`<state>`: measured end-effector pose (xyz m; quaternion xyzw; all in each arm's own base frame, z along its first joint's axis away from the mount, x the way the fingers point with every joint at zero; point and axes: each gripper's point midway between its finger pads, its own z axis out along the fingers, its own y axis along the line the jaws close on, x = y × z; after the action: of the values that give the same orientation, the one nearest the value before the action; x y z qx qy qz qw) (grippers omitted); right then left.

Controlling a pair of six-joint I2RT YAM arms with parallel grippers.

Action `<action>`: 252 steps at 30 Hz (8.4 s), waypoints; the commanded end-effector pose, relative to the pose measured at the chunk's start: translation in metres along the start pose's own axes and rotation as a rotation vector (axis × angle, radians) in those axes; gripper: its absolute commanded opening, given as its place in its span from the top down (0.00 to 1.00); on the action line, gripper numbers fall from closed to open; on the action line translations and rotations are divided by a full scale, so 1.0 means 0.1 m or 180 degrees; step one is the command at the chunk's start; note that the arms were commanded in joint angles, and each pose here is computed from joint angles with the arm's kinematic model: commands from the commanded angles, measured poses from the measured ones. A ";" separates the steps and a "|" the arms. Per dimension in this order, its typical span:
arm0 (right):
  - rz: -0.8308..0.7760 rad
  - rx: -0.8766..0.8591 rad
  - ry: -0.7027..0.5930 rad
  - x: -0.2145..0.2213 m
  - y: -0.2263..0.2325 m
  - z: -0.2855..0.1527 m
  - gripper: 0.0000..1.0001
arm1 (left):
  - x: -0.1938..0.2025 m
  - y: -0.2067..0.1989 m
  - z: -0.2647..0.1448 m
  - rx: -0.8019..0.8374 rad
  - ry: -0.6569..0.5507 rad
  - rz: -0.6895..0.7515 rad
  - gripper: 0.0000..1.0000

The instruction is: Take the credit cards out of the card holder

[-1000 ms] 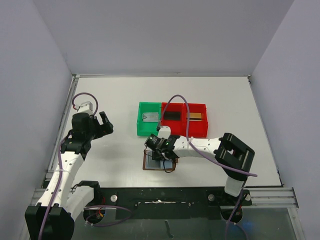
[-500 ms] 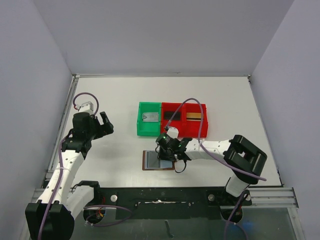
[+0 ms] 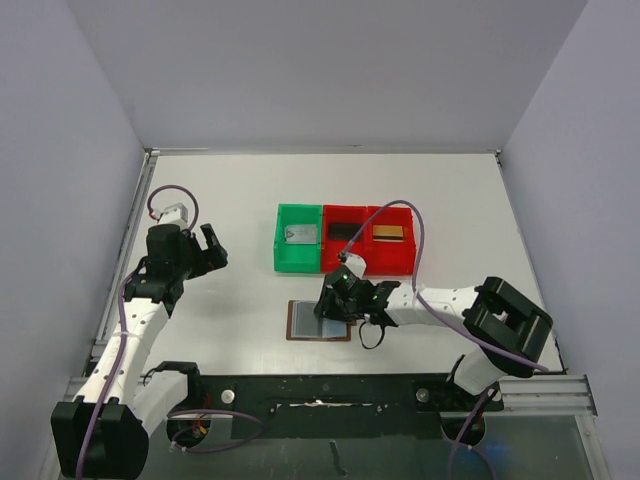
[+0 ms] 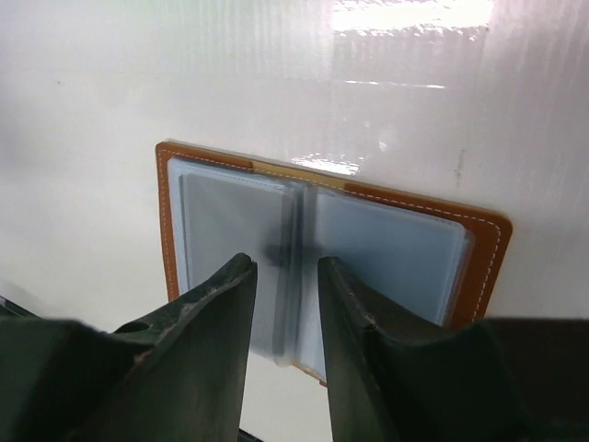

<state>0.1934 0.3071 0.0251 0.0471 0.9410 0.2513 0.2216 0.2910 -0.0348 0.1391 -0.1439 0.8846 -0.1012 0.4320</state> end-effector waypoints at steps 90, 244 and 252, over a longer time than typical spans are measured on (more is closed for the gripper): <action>-0.0589 0.1045 0.0304 0.08 0.10 0.26 0.28 | -0.24 -0.07 -0.06 0.0069 -0.0221 0.0016 0.11; 0.0333 -0.0964 -0.0979 -0.51 0.15 -0.91 0.27 | 1.66 -1.86 -0.41 0.1731 0.1210 -0.0373 0.50; 0.0192 -0.1020 -0.0601 -0.41 0.35 -0.69 0.48 | 1.69 -1.81 -0.41 0.1729 0.1254 -0.0419 0.48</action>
<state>0.1865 0.2679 0.0782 0.0797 0.8872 0.3410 0.3006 0.1850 -0.2608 0.0886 -0.0469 0.8885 -0.3774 0.2567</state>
